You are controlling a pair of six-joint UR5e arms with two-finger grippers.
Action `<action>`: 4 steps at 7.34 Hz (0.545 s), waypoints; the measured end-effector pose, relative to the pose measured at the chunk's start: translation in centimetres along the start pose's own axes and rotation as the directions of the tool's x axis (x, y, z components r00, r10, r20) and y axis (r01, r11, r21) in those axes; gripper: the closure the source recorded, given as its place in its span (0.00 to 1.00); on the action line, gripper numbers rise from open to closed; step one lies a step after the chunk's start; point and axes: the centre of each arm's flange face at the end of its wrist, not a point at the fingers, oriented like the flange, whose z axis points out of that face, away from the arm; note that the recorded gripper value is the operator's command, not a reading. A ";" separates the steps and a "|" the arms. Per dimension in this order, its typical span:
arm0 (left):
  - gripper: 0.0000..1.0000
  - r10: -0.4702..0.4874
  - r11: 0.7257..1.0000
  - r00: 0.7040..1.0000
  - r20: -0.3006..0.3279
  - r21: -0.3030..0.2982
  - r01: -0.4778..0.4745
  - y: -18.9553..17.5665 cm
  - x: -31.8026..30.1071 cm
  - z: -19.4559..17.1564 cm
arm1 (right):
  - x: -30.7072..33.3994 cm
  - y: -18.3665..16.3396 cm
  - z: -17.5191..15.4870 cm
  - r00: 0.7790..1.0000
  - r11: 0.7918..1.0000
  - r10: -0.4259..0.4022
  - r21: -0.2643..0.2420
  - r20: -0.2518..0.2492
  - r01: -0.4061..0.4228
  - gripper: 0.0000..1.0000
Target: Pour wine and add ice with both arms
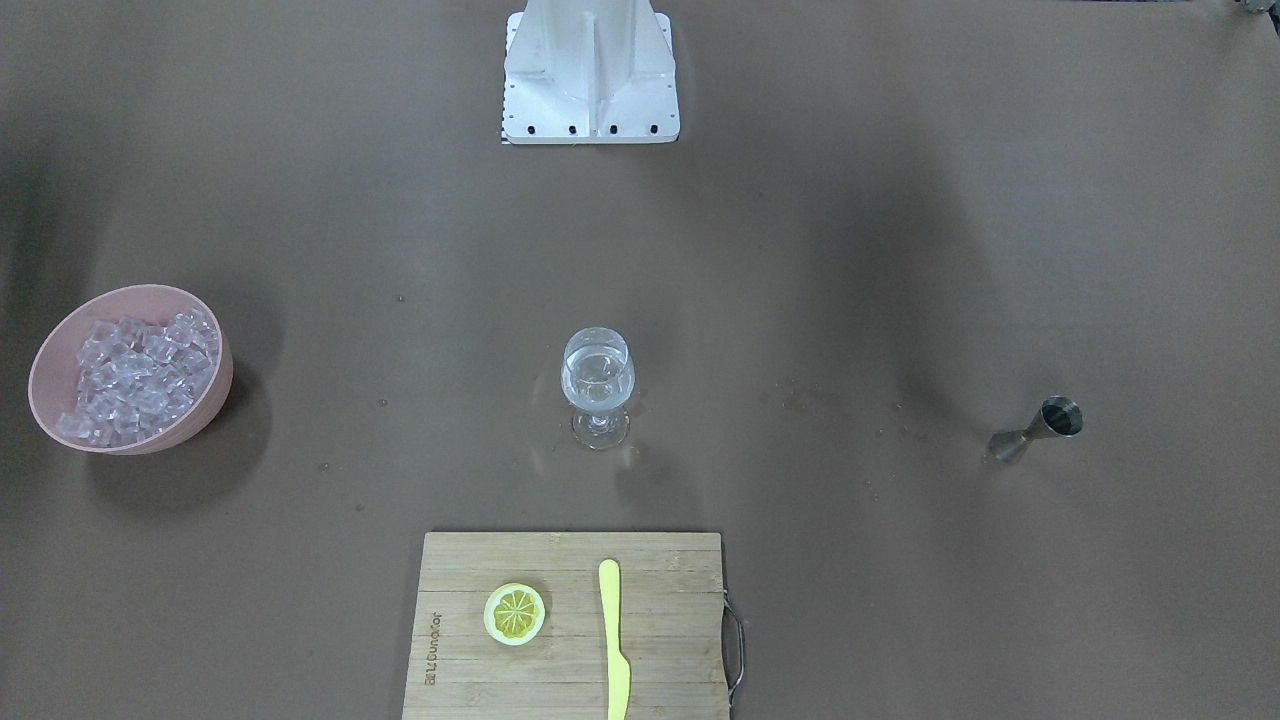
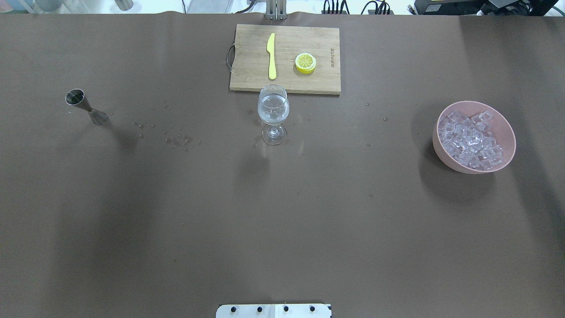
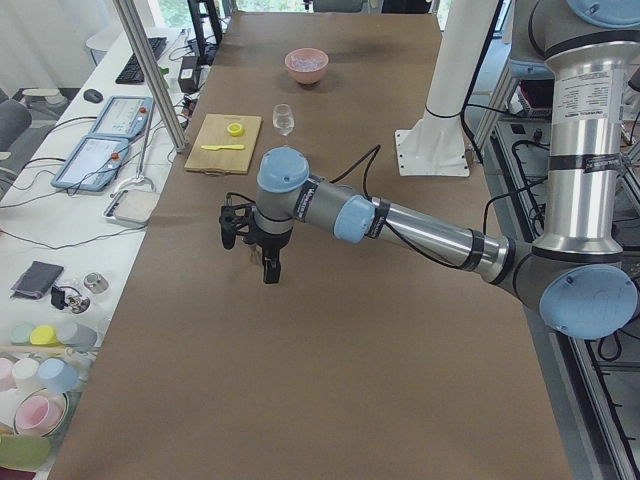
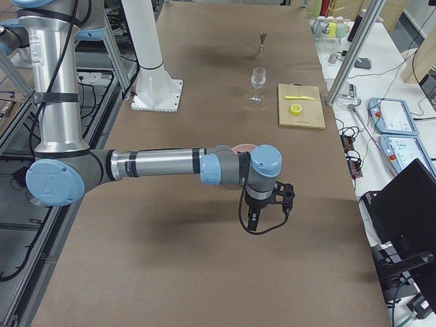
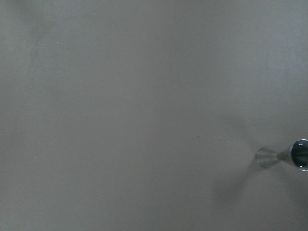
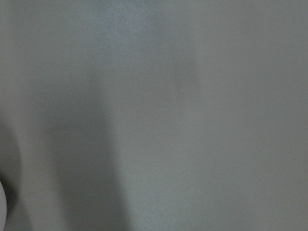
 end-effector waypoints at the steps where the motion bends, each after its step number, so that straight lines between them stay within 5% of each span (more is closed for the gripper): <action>1: 0.02 -0.058 0.998 0.998 -0.014 0.004 0.058 0.8 2.9 -0.3 | 0.0 0.0 0.1 1.000 1.000 -0.002 0.000 -0.006 0.002 0.00; 4: 0.02 -0.139 0.988 0.989 0.051 0.081 0.135 3.1 10.0 1.8 | -0.3 0.0 0.2 1.000 1.000 -0.006 -0.001 -0.009 0.006 0.00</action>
